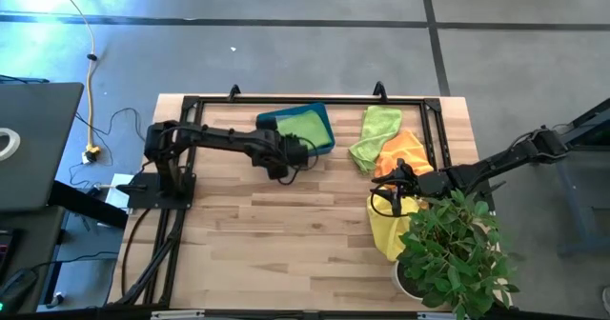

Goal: Fold microfiber towels
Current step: Fold the green microfiber cloth

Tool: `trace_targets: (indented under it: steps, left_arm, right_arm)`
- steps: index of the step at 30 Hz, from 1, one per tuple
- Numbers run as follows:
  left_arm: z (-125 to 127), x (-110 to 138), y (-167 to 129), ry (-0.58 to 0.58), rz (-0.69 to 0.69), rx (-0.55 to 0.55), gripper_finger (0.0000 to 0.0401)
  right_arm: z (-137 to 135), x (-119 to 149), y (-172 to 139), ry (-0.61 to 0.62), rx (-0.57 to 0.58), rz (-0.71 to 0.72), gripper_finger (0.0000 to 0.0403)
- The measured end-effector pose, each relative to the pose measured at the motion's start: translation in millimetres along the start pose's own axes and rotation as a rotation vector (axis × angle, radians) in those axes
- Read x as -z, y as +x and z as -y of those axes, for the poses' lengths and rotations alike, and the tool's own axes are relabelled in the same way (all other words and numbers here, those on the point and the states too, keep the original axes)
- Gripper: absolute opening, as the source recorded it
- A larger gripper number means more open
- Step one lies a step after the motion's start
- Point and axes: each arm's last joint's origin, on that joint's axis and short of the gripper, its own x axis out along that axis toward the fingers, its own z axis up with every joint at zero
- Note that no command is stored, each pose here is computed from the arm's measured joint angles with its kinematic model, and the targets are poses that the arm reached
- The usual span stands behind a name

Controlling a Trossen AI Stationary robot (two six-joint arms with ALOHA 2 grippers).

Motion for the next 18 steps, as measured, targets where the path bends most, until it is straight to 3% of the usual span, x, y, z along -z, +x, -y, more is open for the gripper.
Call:
trace_targets:
  steps: [5, 14, 18]
  left_arm:
    - [15, -4, -22, -0.08, 0.062, 0.09, 0.0137]
    - [73, -10, -76, -0.069, 0.265, 0.52, 0.0137]
    - [98, -9, -102, -0.082, 0.402, 0.622, 0.0137]
  right_arm:
    - [0, 0, 0, 0.0, 0.0, 0.0, 0.0151]
    - [0, -1, 0, 0.002, -0.002, 0.005, 0.0151]
    - [-1, -1, 0, 0.007, -0.005, 0.014, 0.0151]
